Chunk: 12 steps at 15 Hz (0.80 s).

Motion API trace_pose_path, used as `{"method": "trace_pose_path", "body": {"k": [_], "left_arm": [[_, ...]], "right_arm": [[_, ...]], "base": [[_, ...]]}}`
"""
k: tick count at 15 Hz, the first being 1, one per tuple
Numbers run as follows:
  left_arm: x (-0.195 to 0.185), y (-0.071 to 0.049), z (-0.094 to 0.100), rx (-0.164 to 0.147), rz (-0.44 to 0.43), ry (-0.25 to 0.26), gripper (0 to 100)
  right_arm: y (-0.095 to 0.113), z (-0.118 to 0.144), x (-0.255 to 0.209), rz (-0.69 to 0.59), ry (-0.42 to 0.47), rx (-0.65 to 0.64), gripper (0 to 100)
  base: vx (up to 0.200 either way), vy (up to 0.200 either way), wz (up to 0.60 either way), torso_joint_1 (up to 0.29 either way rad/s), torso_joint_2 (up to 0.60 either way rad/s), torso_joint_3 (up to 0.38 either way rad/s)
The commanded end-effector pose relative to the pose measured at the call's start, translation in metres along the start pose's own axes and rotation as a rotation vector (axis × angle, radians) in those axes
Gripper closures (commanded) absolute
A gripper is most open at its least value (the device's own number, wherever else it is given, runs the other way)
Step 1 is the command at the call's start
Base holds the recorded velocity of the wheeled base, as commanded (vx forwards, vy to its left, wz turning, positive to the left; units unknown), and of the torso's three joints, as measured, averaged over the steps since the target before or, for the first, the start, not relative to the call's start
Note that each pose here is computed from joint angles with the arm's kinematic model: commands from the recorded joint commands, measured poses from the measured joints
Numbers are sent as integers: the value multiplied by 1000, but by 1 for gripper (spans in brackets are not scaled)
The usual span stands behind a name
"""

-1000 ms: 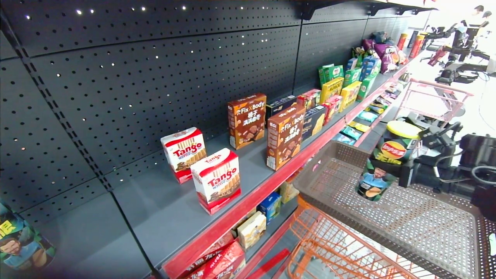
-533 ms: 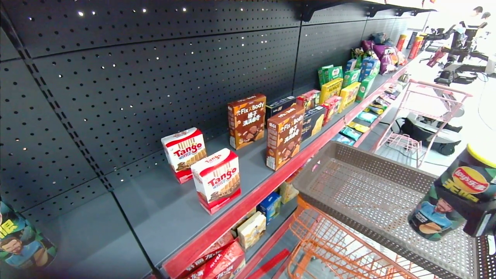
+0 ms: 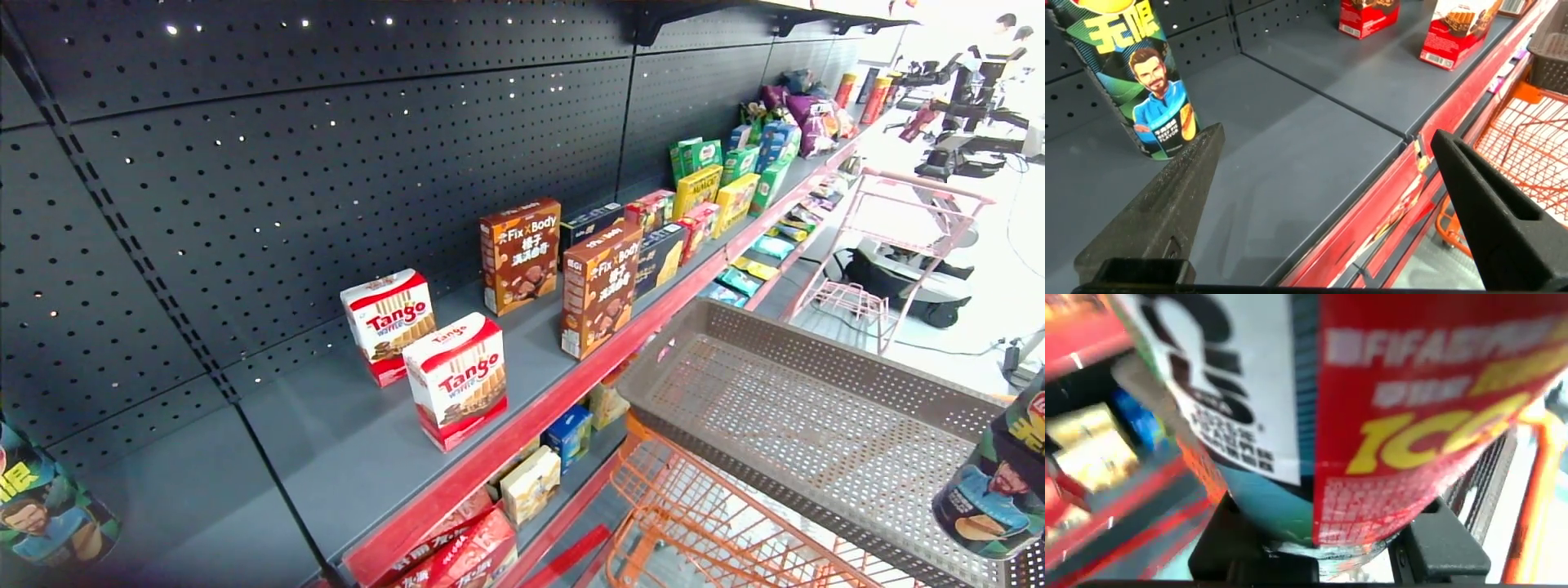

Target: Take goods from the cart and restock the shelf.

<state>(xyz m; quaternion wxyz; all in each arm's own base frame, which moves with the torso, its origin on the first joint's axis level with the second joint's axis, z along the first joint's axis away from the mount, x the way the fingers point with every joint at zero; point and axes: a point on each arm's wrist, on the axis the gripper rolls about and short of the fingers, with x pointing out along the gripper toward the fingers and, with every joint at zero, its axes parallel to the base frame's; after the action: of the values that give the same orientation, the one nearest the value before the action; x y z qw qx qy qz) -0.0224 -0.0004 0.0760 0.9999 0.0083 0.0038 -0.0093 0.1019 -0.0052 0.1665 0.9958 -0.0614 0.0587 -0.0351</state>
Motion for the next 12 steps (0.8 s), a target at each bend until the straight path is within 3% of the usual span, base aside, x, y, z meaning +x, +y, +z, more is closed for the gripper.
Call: {"method": "trace_pose_path", "body": {"k": [1, 4, 12], "left_arm": [[0, 0, 0, 0, 0, 0, 0], [0, 0, 0, 0, 0, 0, 0], [0, 0, 0, 0, 0, 0, 0]], "right_arm": [[-1, 17, -5, 9, -79, 2, 100], [3, 27, -5, 59, -118, -1, 100], [9, 25, -7, 114, -116, -7, 100]], "base": [[0, 0, 600, -2, -2, 7], [0, 0, 600, 2, -1, 2], [0, 0, 600, -1, 2, 2]]}}
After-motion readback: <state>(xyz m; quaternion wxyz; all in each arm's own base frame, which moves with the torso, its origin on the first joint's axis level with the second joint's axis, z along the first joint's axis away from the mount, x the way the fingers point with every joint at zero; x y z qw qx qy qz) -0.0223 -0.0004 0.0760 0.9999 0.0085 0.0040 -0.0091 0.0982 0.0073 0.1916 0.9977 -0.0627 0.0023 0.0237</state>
